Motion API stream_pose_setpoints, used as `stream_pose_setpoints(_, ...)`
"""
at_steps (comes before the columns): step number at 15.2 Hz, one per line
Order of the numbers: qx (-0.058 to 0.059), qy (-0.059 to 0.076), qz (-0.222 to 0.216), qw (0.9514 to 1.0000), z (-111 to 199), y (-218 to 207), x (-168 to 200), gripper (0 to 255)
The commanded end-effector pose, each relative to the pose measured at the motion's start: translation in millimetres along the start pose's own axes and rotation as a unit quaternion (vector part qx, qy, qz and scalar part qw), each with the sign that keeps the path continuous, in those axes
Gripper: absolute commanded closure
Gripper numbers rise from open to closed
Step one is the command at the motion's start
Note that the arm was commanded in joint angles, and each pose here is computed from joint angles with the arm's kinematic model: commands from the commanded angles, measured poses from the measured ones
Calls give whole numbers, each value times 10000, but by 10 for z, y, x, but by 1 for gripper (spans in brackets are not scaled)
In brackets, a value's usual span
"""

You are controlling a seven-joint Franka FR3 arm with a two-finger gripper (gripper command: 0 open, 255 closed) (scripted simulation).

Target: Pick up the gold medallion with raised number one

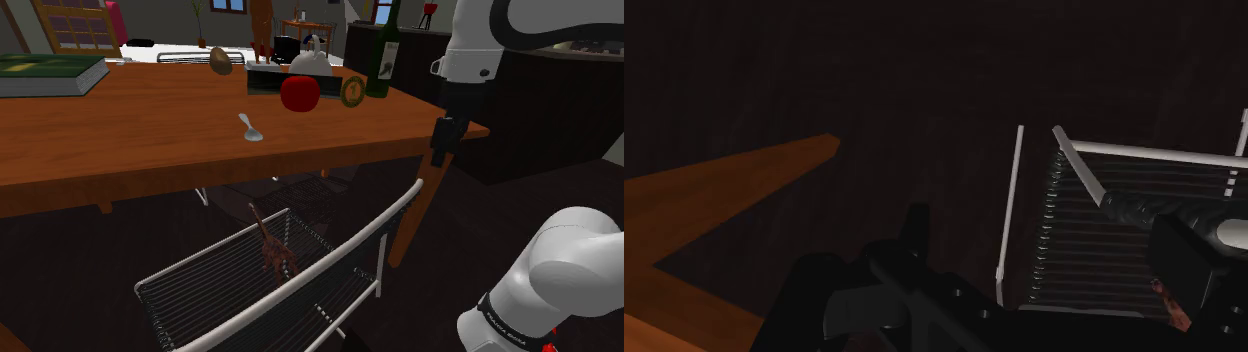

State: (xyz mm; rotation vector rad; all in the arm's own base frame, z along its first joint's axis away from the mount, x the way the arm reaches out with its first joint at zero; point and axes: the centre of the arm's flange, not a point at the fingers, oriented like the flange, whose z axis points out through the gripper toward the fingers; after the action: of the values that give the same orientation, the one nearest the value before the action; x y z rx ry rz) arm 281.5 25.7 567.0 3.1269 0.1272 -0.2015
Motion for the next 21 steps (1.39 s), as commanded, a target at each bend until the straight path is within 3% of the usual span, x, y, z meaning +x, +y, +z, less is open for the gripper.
stream_pose_setpoints(1,0,0,0,10000,0,0,0,0)
stream_pose_setpoints(6,-45,184,528,9984,-147,38,584,0)
stream_pose_setpoints(11,-89,367,1055,9937,-317,135,1156,0)
stream_pose_setpoints(16,-133,548,1578,9859,-508,291,1707,0)
stream_pose_setpoints(21,-177,728,2097,9749,-720,501,2232,0)
